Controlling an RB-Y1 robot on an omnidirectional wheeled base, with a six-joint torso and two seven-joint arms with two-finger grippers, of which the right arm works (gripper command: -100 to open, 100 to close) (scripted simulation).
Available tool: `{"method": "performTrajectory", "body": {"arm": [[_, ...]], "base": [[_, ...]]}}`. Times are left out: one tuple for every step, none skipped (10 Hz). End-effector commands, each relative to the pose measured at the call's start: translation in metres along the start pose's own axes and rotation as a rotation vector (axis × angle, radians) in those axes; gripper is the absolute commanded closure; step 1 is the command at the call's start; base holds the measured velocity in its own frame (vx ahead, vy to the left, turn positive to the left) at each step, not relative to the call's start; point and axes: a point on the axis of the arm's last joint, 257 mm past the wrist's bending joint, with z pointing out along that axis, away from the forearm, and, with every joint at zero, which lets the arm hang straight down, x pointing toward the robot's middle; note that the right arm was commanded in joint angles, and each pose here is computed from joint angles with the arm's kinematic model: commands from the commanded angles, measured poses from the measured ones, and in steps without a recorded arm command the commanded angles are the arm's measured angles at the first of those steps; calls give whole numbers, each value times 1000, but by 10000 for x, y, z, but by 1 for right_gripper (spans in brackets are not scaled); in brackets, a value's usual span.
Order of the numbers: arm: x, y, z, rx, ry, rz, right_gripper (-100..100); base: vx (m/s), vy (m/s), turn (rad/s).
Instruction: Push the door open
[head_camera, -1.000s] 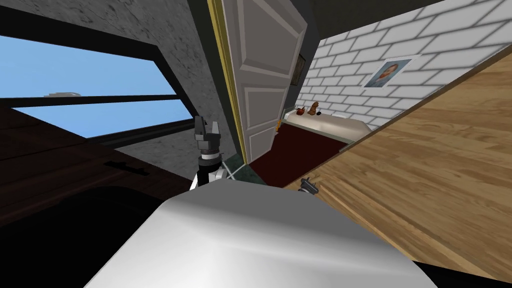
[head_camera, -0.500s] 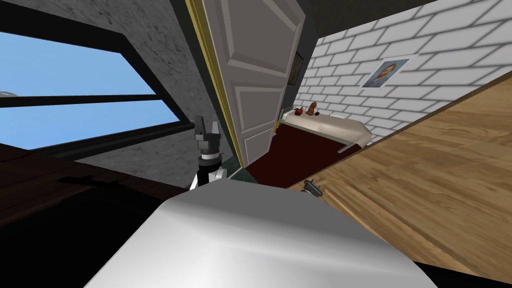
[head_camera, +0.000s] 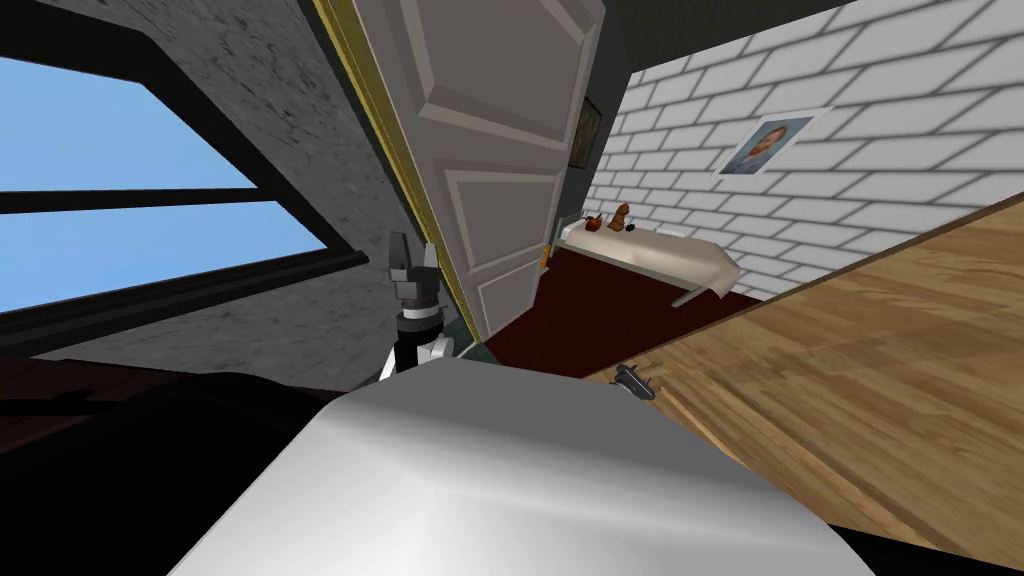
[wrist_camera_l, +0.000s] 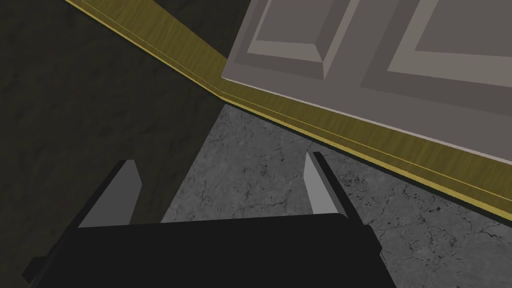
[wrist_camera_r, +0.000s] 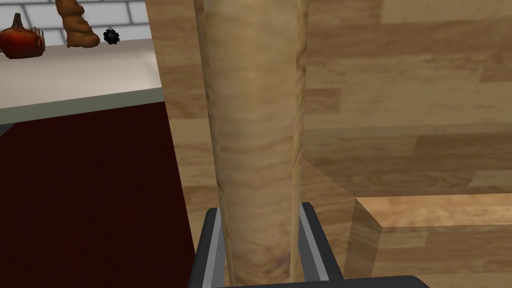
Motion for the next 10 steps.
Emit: {"method": "performTrajectory", "body": {"arm": [[50, 245, 24, -52, 10, -10, 100], [49, 309, 35, -70, 10, -9, 100], [49, 370, 44, -86, 9, -9, 100], [49, 418, 51, -99, 9, -8, 100], [49, 460, 57, -110, 9, -8, 100], [49, 494, 61, -120, 8, -7, 100], [49, 527, 65, -128, 8, -7, 100], [25, 478, 24, -118, -1, -6, 100], [22, 603, 25, -146, -1, -6, 100], [22, 634, 26, -154, -1, -6, 100]], "base": [[215, -57, -52], [200, -81, -82], [201, -80, -39], [188, -53, -73], [176, -60, -51], [158, -45, -40], [180, -38, -42], [82, -23, -22], [104, -68, -36], [120, -93, -28]]}}
